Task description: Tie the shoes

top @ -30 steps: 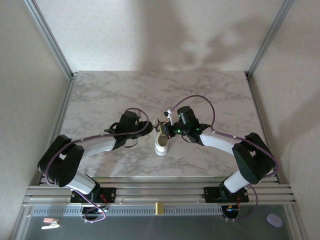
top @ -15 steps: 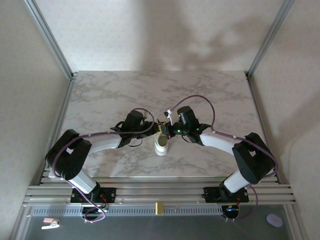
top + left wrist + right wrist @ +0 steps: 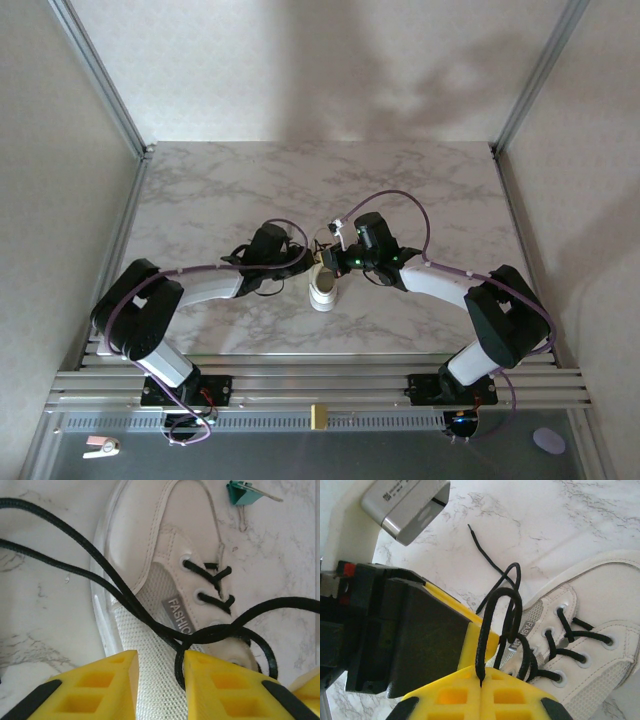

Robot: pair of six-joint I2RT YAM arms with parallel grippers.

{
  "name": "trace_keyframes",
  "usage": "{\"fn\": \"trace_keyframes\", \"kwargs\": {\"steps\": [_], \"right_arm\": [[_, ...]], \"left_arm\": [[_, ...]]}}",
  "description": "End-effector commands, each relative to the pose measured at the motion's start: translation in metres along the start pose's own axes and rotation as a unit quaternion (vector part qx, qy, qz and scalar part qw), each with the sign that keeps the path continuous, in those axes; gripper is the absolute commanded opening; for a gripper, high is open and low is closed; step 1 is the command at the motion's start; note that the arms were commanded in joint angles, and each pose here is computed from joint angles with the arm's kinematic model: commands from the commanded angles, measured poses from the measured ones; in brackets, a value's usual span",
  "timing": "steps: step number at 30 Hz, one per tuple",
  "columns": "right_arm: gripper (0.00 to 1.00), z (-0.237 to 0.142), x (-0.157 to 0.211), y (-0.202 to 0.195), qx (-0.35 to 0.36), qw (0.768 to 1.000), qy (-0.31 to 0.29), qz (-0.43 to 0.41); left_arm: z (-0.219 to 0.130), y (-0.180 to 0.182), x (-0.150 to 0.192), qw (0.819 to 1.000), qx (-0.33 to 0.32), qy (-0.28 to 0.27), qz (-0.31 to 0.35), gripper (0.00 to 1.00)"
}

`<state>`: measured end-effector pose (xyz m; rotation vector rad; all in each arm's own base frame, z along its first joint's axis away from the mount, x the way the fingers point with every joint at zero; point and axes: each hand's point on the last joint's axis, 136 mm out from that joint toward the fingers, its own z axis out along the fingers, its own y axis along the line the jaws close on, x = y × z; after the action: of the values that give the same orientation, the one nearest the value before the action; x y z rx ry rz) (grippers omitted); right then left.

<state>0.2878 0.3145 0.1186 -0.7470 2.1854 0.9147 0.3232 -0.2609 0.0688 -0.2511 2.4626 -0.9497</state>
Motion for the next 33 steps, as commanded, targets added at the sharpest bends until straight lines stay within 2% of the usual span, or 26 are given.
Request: {"fn": "trace_keyframes", "kwargs": {"steps": [1,12,16,22,27,33], "right_arm": [[0.0,-0.001,-0.012,0.002,-0.004,1.0,-0.01,-0.006],[0.0,-0.001,-0.014,0.003,-0.004,1.0,-0.011,-0.005],[0.0,-0.002,-0.014,0.003,-0.004,1.0,-0.01,-0.004],[0.0,-0.001,-0.015,0.003,-0.004,1.0,-0.011,0.003],[0.0,-0.001,-0.016,0.003,-0.006,1.0,-0.013,0.008],[0.0,-0.001,-0.016,0.004,-0.005,1.0,-0.013,0.007]], "left_arm": [[-0.002,0.004,0.009,1.0,-0.007,0.006,0.0,0.29],[-0.006,0.009,0.018,1.0,-0.008,0.009,-0.001,0.27],[-0.022,0.001,-0.001,0.999,-0.014,-0.033,0.012,0.31],[-0.048,-0.008,-0.023,0.996,-0.012,-0.083,0.01,0.31],[-0.045,-0.026,-0.02,0.997,0.028,-0.064,-0.018,0.17],[-0.031,-0.043,-0.012,0.997,0.045,-0.032,-0.047,0.13]]}}
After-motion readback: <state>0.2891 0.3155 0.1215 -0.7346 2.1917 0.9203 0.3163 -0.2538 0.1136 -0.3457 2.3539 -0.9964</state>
